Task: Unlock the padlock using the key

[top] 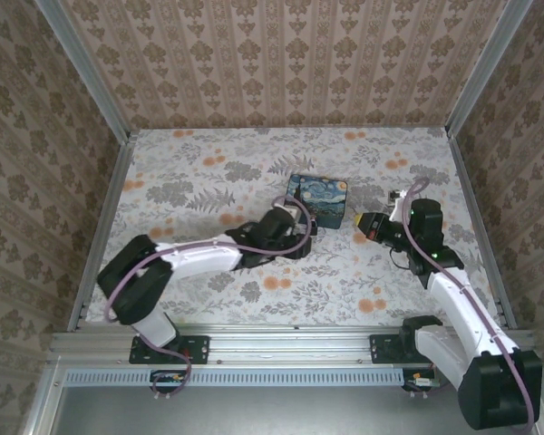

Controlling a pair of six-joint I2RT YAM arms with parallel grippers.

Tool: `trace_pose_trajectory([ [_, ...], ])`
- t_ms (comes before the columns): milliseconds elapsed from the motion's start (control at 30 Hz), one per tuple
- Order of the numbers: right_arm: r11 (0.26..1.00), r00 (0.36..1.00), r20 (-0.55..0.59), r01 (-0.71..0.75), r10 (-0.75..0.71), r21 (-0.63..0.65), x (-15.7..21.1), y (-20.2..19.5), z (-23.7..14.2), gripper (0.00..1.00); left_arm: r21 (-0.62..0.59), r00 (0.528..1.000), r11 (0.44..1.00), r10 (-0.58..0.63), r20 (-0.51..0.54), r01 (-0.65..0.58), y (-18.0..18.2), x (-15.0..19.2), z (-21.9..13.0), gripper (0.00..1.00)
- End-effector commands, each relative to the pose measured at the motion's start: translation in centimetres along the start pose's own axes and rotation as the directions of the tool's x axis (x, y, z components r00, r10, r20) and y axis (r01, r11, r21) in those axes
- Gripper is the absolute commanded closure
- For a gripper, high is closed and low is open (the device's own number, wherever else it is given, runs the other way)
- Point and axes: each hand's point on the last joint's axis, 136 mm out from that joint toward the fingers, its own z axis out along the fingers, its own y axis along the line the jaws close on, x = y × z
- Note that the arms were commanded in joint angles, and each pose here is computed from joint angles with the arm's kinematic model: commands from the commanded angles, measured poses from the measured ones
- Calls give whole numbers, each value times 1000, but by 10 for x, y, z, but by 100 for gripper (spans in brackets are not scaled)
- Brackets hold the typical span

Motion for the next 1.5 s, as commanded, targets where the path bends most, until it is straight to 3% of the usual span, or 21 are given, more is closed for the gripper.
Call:
trace_pose_trajectory([
  [0,999,998,-59,-17,20,49,10,-11,1,100,-148,998,989,34,62,-24,7,-19,16,40],
  [400,999,999,-44,-6,8,49,0,-9,2,100,-328,999,943,51,-16,-53,17,-25,62,39],
  [800,998,999,-46,-12,15,55,-1,-13,2,100,-337,999,941,2,-52,-20,21,-18,86,46],
  [1000,999,998,-58,-13,16,51,1,-14,5,100,-348,998,937,-13,-64,-10,23,-15,91,57],
  [1167,998,997,-74,-19,23,53,5,-17,7,100,-372,997,928,-19,-79,-12,25,-14,91,49],
  [1467,999,997,-77,-22,25,42,7,-17,9,100,-430,998,903,-13,-58,-13,26,-21,83,52],
])
